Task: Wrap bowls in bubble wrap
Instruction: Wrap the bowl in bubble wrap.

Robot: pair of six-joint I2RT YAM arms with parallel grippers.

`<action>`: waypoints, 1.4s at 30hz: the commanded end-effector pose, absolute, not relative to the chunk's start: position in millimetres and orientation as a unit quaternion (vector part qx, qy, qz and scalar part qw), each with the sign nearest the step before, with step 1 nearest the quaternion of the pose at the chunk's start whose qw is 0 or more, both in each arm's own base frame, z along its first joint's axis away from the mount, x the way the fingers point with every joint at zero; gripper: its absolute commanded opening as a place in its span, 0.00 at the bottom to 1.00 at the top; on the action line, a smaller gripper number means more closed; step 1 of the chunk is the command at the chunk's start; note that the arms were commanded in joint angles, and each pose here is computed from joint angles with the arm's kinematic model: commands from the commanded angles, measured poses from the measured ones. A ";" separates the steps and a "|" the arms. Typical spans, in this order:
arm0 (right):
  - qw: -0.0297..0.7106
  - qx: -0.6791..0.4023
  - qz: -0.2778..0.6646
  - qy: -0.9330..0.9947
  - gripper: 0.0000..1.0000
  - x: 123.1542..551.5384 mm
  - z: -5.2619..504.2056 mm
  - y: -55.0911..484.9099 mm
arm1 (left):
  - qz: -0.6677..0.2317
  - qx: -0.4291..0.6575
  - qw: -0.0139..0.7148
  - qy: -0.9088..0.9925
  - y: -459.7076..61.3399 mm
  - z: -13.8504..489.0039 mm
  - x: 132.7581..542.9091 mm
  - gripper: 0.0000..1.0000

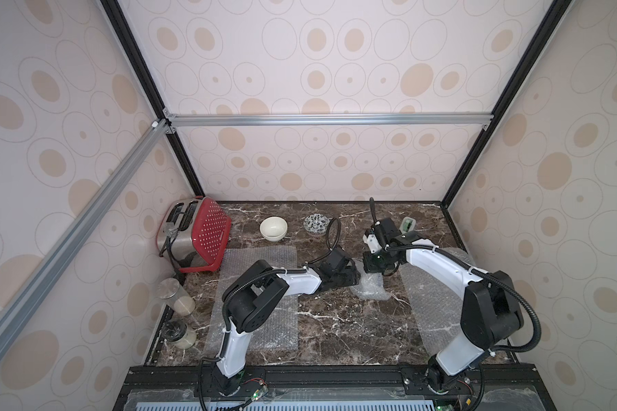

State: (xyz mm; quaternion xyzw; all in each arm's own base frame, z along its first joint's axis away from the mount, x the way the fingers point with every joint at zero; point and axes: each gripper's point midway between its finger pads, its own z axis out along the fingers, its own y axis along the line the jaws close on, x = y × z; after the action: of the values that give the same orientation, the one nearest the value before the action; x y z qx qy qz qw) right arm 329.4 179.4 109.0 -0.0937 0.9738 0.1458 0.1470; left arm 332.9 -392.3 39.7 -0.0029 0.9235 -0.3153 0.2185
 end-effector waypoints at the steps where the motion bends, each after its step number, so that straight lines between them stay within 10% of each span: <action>1: 0.115 -0.092 0.162 0.976 0.00 305.3 104.4 181.7 | -0.262 0.000 0.173 0.949 -377.2 -0.4 313.7 0.66; 21: 0.022 -0.072 0.074 0.994 0.00 302.3 -8.8 172.5 | -0.266 -0.013 0.193 0.945 -363.7 24.0 317.5 0.69; 34: 0.031 -0.044 0.173 0.983 0.01 300.5 10.4 184.7 | -0.335 0.002 0.228 0.914 -357.7 72.5 298.7 0.73; 42: 0.049 -0.026 0.205 0.977 0.02 312.6 30.0 191.5 | -0.365 0.059 0.208 0.906 -391.0 68.8 284.9 0.59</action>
State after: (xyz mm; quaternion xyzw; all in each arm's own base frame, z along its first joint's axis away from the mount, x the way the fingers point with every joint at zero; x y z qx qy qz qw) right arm 319.7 193.7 42.9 -0.0403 0.9749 0.2080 0.0679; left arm 285.2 -372.9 63.7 0.0342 0.9150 -0.3442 0.2080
